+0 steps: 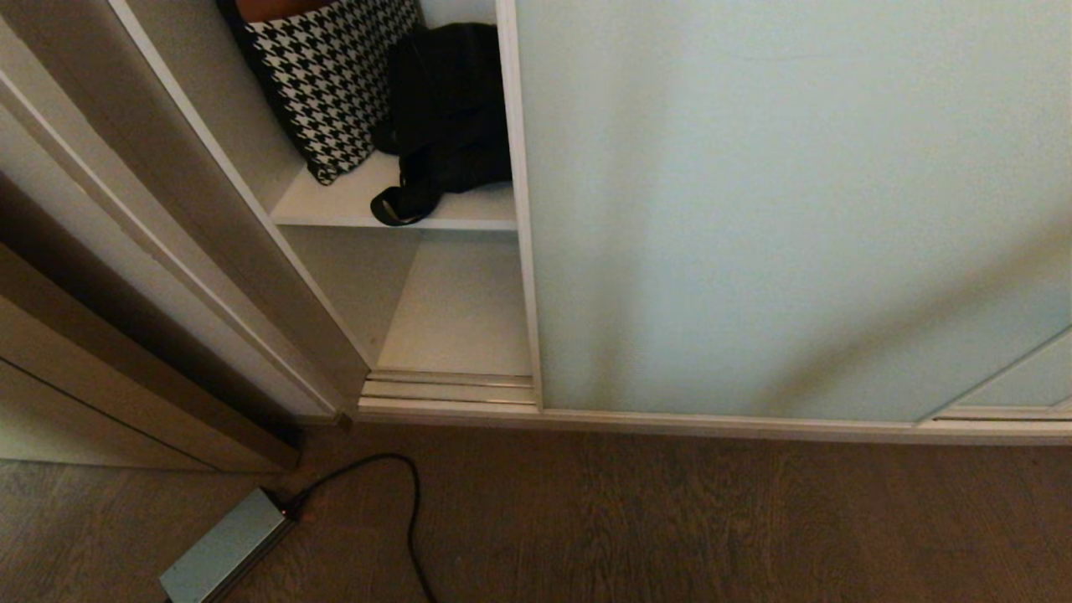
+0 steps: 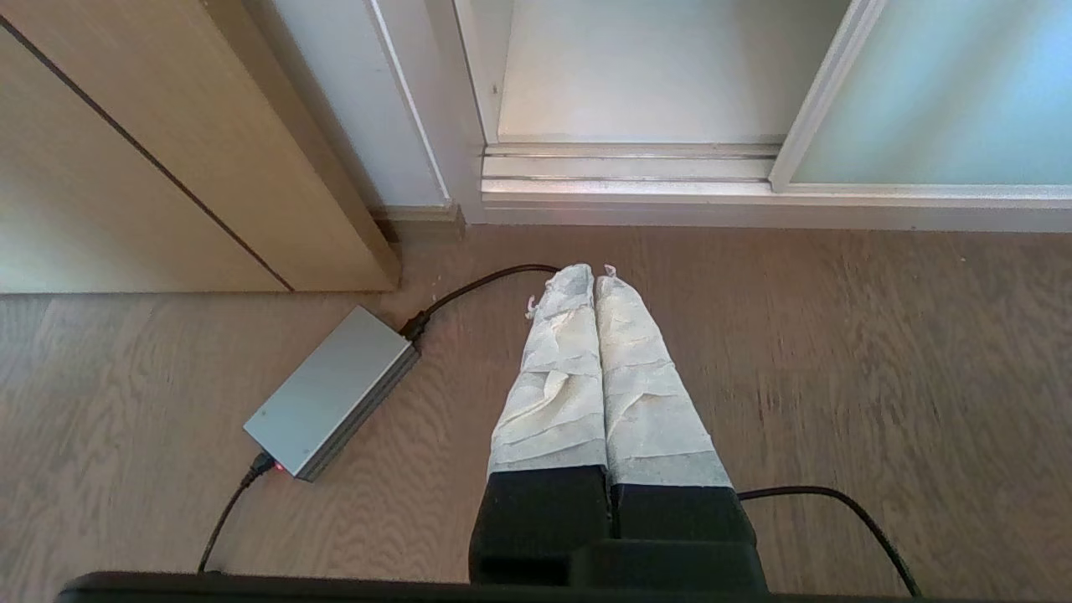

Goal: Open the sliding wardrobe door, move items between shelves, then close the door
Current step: Close the door

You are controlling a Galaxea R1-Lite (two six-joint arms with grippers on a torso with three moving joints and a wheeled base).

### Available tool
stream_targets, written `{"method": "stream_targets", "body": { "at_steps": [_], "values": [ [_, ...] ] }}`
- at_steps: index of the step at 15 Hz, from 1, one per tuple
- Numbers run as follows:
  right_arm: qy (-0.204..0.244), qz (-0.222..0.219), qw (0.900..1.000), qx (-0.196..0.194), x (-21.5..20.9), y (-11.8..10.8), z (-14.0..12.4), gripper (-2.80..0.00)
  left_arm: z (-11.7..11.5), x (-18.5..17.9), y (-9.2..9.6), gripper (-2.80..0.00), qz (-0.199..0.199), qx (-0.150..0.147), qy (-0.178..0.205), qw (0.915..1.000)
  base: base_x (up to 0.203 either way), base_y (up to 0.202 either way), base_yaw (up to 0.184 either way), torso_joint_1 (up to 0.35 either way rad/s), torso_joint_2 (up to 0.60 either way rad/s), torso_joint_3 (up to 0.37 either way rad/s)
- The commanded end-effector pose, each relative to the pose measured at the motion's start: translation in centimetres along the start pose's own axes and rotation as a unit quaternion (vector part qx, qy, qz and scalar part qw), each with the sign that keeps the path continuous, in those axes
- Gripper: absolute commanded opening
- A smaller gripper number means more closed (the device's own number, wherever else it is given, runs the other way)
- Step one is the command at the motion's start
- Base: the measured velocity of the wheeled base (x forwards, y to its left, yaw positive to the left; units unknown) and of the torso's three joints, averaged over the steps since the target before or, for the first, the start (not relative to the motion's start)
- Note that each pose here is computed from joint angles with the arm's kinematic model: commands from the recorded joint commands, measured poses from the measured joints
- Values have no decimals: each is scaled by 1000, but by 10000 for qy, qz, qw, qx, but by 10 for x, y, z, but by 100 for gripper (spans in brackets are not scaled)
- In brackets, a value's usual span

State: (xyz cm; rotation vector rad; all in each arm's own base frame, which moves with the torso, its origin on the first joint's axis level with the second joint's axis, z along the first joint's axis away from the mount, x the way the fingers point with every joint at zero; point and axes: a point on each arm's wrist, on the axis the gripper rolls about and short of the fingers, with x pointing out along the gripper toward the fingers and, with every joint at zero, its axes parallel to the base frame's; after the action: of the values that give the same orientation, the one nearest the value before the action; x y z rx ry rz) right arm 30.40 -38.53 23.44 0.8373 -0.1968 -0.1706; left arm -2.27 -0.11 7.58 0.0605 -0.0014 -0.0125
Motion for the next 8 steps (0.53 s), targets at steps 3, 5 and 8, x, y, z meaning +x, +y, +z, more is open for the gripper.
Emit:
{"method": "stream_targets", "body": {
  "at_steps": [3,5,8],
  "values": [
    [20,40,10000,24,7,0,-8,-280,0,0,0,-280,2,3,-2,10000,0,0,0,0,0,0],
    [59,49,10000,43,10,-3,-12,-280,0,0,0,-280,1,-3,5,10000,0,0,0,0,0,0],
    [109,54,9999,72,13,-2,-16,-280,0,0,0,-280,1,-2,5,10000,0,0,0,0,0,0]
  ]
}}
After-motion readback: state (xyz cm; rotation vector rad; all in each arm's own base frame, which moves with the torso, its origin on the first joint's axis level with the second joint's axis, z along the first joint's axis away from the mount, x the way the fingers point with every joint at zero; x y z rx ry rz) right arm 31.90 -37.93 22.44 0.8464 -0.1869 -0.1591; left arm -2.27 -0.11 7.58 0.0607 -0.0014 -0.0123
